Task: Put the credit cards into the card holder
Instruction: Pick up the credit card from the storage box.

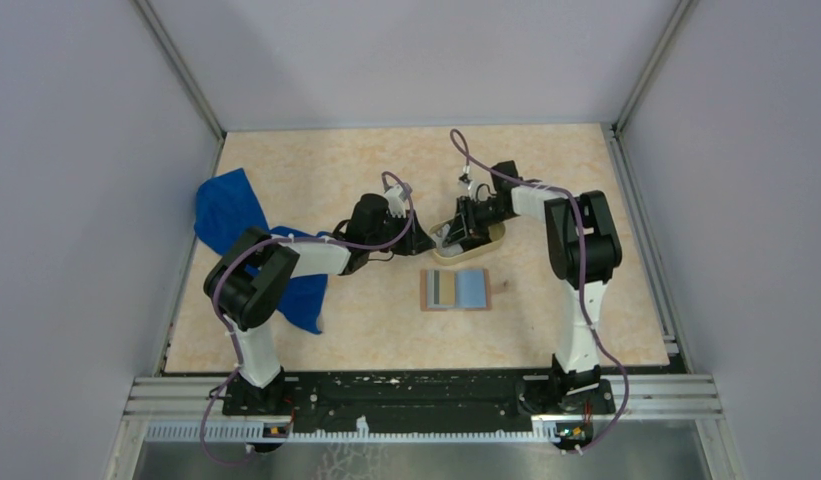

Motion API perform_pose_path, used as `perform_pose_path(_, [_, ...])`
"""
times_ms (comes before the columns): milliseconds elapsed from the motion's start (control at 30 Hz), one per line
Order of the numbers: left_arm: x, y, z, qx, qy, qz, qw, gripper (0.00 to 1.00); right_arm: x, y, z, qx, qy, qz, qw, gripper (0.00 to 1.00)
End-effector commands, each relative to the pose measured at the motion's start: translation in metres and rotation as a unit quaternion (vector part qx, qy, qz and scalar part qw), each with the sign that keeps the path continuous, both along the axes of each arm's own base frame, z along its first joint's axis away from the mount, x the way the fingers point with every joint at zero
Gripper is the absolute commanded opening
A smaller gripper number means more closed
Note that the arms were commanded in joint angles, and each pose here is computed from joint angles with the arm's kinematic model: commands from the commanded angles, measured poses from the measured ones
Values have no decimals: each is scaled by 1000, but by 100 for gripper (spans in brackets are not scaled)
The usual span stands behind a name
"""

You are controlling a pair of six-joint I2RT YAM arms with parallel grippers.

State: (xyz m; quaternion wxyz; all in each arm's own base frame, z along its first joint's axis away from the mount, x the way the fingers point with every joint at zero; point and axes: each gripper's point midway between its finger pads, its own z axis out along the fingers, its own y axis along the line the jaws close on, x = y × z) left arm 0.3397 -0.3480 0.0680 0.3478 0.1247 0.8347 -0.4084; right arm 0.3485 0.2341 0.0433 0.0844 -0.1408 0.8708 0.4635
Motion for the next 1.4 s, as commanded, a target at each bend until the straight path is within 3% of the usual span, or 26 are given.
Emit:
perform_pose_path(0, [2,-8,10,-14,-23,-15,1000,35,15,-4,27,28,-29,-8,999,30])
perform_pose_path(767, [2,-7,11,-15,-25,-15,999,35,29,-35,42,43,-40,-44,997,27])
perform_pose_path(900, [2,-7,11,-15,-26,-15,999,35,31,-40,44,43,-44,-52,997,21])
perform_pose_path(1100, [1,-6,11,-15,-26,-15,999,35,36,-48,48,32,-62,-63,996,0])
perform_pose_path(1267, [0,-2,20,-32,-43,-15,998,38,42,-58,66,8,-116,-72,991,0])
perform_pose_path(1367, [-8,5,40,-66,-78,-25,994,45,39,-62,84,11,-154,-63,986,0])
